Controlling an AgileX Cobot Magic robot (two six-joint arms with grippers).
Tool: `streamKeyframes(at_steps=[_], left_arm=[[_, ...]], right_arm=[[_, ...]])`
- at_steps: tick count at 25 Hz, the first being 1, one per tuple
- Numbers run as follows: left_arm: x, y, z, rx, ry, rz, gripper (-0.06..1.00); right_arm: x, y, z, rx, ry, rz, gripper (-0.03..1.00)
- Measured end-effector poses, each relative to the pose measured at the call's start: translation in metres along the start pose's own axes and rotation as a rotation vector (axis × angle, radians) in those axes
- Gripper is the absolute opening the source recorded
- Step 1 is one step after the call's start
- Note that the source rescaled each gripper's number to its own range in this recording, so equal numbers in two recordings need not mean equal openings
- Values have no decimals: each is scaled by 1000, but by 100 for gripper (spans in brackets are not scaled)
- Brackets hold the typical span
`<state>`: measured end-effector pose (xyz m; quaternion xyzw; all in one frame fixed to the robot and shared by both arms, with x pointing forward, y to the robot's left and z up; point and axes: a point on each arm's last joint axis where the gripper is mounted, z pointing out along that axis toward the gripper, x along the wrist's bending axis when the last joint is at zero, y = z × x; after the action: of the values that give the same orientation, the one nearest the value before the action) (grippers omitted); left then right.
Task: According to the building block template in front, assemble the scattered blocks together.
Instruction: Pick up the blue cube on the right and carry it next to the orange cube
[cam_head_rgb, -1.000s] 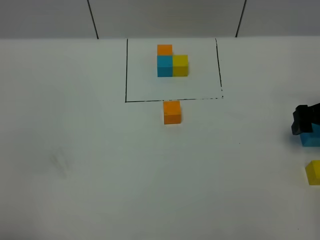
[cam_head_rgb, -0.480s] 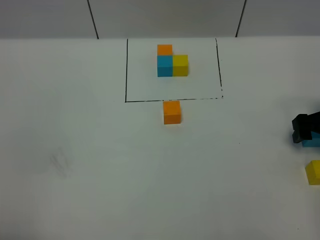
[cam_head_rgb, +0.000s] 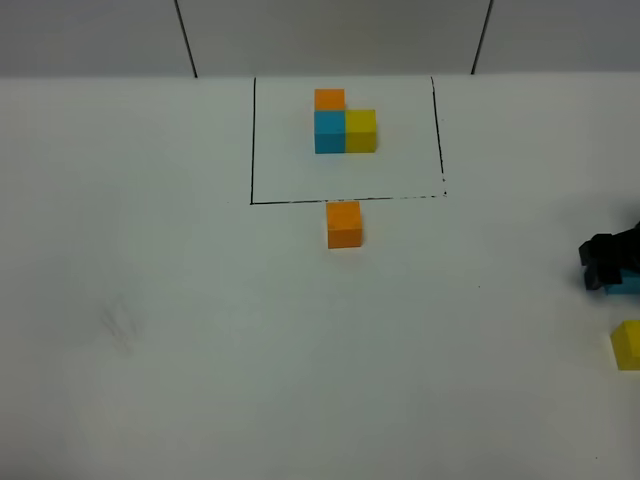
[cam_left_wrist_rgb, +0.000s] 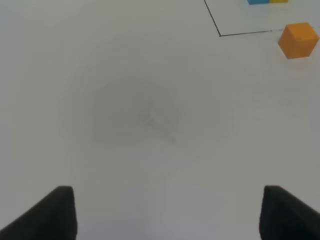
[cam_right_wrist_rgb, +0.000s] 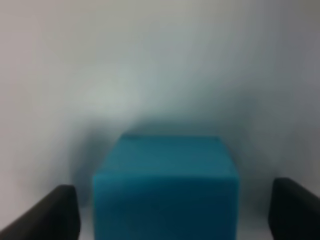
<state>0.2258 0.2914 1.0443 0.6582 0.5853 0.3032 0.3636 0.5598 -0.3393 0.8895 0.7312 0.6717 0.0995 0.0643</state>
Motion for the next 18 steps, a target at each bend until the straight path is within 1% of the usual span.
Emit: streamKeyframes(at_steps=[2, 3, 5, 6, 10, 13, 15, 17, 18], left_arm=[[0, 0, 0, 0, 0, 0, 63], [0, 0, 0, 0, 0, 0, 63], [0, 0, 0, 0, 0, 0, 63], [0, 0, 0, 0, 0, 0, 63], [0, 0, 0, 0, 0, 0, 63], [0, 0, 0, 0, 0, 0, 63], [0, 0, 0, 0, 0, 0, 63], [0, 0, 0, 0, 0, 0, 63], [0, 0, 0, 0, 0, 0, 63]], right_arm=[[0, 1, 1, -2, 0, -1, 47], [0, 2, 1, -2, 0, -1, 37], [0, 3, -1, 14, 5, -2, 8], [1, 4, -2, 29, 9, 0, 0], [4, 10, -17, 89, 29, 19, 1], [17, 11, -41, 104, 17, 6, 1], [40, 9, -62, 89, -1, -22, 1], [72, 2, -81, 64, -18, -21, 1], [91, -3, -89, 46, -27, -20, 1]])
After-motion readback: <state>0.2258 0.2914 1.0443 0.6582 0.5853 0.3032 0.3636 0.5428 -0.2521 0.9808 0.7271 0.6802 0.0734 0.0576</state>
